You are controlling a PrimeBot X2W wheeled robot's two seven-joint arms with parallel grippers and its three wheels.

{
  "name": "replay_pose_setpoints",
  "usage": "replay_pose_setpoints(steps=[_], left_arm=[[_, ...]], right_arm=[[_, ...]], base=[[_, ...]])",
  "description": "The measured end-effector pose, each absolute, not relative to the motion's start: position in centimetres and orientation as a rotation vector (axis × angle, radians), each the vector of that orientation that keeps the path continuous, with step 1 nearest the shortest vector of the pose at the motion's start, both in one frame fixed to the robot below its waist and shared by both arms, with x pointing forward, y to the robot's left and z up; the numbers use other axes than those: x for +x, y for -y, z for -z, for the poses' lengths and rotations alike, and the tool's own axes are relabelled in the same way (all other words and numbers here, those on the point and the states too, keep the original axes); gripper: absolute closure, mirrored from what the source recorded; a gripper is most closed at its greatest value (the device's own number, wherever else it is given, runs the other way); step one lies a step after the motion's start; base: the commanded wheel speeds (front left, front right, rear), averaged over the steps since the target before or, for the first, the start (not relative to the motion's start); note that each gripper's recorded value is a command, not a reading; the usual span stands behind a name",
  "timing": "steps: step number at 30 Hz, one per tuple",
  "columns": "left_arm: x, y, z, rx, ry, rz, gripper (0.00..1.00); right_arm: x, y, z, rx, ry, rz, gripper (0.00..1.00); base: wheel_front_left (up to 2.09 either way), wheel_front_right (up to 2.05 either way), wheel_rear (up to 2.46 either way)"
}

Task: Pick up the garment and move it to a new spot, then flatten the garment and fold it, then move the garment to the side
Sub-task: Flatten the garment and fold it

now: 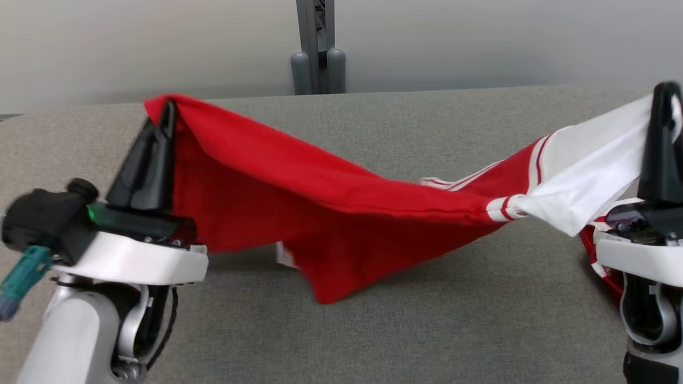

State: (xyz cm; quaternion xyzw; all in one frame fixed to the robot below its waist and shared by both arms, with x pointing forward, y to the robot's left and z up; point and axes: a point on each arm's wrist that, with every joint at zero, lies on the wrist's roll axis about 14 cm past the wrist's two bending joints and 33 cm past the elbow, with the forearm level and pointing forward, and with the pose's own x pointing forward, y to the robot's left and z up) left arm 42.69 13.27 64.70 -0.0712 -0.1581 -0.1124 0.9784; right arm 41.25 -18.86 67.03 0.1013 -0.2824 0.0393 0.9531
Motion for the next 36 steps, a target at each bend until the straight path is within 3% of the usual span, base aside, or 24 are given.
replay_pose_setpoints(steps=[9, 17, 23, 36], left_arm=[[39.5, -13.3, -73.7, -0.077, 0.602, 0.239, 1.0], [39.3, -12.6, -74.7, -0.052, 0.615, 0.266, 1.0], [43.5, -12.2, -72.9, -0.043, 0.528, 0.303, 1.0], [59.5, -12.2, -72.3, 0.057, 0.387, 0.29, 1.0]], right_arm=[[37.9, 18.1, -74.5, 0.134, 0.78, -0.118, 1.0], [38.0, 17.8, -75.1, 0.129, 0.771, -0.13, 1.0], [41.8, 17.2, -74.9, 0.144, 0.733, -0.17, 1.0], [56.8, 15.6, -77.2, 0.076, 0.685, -0.253, 1.0]], base=[[0.0, 0.0, 0.0], [0.0, 0.0, 0.0], [0.0, 0.0, 0.0], [0.0, 0.0, 0.0]])
